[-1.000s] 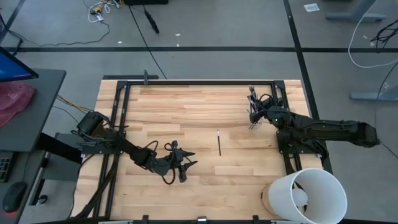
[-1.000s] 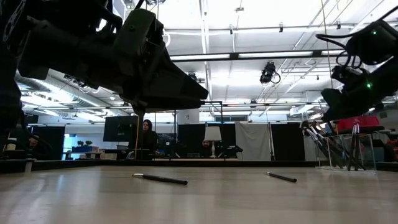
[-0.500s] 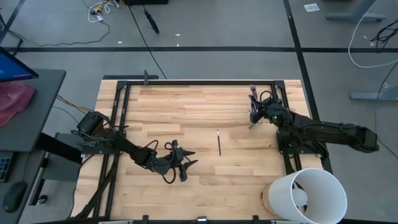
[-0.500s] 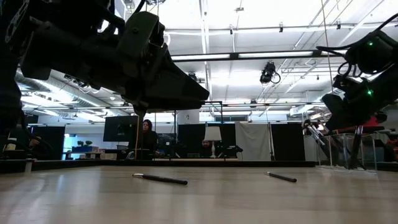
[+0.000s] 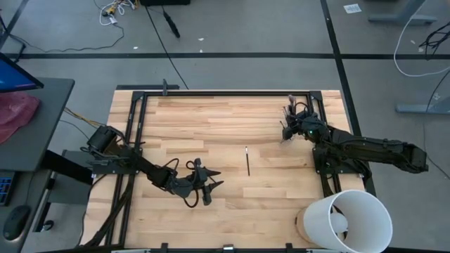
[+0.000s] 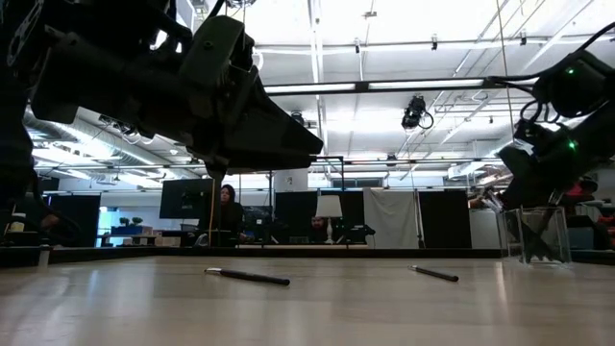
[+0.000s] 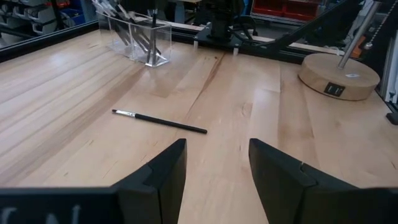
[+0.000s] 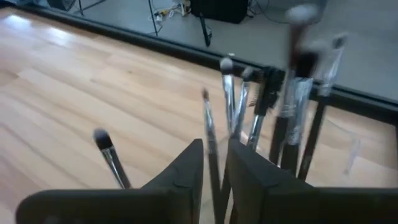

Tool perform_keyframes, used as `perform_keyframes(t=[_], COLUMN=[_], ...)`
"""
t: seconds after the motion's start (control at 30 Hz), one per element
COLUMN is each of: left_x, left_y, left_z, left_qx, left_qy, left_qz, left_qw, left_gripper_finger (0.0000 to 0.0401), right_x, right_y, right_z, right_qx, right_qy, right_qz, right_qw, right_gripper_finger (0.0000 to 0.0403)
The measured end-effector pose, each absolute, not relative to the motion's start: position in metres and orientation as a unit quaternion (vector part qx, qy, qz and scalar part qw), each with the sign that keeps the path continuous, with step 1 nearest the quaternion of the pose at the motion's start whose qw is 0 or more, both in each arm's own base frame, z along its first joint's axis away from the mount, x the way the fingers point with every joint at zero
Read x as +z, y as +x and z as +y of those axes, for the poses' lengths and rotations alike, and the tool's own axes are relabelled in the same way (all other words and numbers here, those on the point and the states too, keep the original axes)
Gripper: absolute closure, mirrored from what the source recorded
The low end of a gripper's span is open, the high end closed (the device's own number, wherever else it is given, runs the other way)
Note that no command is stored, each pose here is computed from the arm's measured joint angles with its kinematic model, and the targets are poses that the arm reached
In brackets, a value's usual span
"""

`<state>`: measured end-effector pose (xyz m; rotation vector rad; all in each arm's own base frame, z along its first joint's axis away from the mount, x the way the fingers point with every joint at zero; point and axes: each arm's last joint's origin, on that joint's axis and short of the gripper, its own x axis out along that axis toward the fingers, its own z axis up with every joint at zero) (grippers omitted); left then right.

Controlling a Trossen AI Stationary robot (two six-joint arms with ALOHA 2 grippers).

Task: Put items in baskets/containers
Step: Put the eyeshadow brush into the transparent organizer

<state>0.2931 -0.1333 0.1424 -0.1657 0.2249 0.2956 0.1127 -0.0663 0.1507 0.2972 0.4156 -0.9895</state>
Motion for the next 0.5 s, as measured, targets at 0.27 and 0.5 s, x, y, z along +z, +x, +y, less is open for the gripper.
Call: perform_keyframes(t=[0.27,0.5], left_x=[0.1424,0.1424], left_y=[0.2931,0.2931], left_z=[-0.1333,-0.1333], left_qx=[0.147,0.147], left_qy=[-0.082,-0.083], left_qz=[0.112,0.112], left_qw=[0.979,0.979], left_gripper_finger=[0.0224,0.0224], right_x=[0.1511,0.1564], right_y=[0.1134,0.1149], right_z=[-0.0660,-0.0667], right_qx=[-0.461,-0.458], right_qy=[0.144,0.132], right_qz=[0.196,0.194], right_qw=[0.853,0.857], right_gripper_finger=[0.0314,0.0285])
